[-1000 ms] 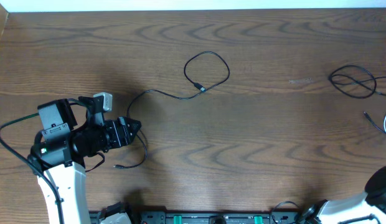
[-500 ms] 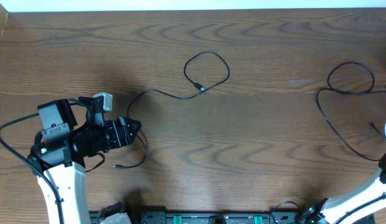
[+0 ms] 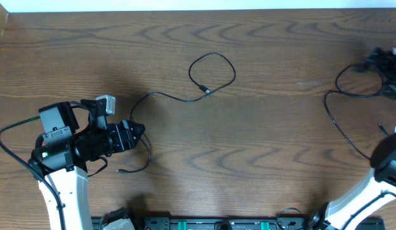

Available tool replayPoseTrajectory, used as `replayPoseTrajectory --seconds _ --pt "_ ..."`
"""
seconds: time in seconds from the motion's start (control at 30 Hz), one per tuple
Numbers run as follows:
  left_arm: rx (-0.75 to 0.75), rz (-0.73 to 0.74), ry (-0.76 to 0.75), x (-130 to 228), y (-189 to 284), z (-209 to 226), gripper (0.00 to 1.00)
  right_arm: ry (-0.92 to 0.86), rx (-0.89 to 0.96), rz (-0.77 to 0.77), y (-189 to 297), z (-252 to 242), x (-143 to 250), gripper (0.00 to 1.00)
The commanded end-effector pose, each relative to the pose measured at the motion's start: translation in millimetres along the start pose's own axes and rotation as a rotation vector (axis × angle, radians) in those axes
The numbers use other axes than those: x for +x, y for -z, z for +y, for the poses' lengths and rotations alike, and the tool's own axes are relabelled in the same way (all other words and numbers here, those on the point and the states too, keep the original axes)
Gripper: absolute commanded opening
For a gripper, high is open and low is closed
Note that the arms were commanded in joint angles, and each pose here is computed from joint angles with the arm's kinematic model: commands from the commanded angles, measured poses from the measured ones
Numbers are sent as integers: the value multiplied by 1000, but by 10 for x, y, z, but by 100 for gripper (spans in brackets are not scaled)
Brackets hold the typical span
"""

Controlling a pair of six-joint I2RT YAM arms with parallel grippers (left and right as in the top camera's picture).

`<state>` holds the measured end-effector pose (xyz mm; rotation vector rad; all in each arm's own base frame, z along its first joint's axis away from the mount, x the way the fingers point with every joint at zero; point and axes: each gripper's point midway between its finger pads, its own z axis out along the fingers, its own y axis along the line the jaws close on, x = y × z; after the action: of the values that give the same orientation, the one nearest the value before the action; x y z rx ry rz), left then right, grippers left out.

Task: Untangle cables

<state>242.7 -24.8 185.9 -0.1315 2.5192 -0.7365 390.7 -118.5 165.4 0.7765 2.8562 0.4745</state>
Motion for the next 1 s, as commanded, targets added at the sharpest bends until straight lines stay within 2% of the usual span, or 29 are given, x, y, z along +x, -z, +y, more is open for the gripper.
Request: replayPoseTrajectory --seconds 0.0,0.2,0.23,0.3,0.37,0.43,0.67,0.7,0.8,0.83,0.93,0.97 --pt "2 -2 -7 -6 12 -18 64 245 115 40 -120 219 147 99" --pt "3 4 -2 11 12 -20 64 429 572 64 -270 -92 176 99" --pt "3 4 -2 11 12 -20 64 435 596 62 -316 -125 167 99" --pt "3 6 -1 15 12 -21 64 435 598 55 -450 -169 154 98" --pt "3 6 -1 15 12 -20 64 433 590 64 -590 -216 184 89" --pt "3 6 -1 15 12 -20 64 433 571 75 -781 -263 238 86" --pt "3 6 -1 15 12 -20 64 437 544 113 -1219 -437 447 85" --pt "3 6 -1 15 12 -20 64 436 528 114 -1254 -424 464 82" --pt "3 6 0 16 12 -21 64 434 479 113 -1334 -370 493 58" --pt "3 6 0 16 12 -21 64 433 465 112 -1356 -354 499 41" --pt "3 6 0 16 12 -21 64 432 453 107 -1372 -337 493 1" --pt "3 6 -1 16 12 -21 64 431 454 106 -1371 -338 491 1"
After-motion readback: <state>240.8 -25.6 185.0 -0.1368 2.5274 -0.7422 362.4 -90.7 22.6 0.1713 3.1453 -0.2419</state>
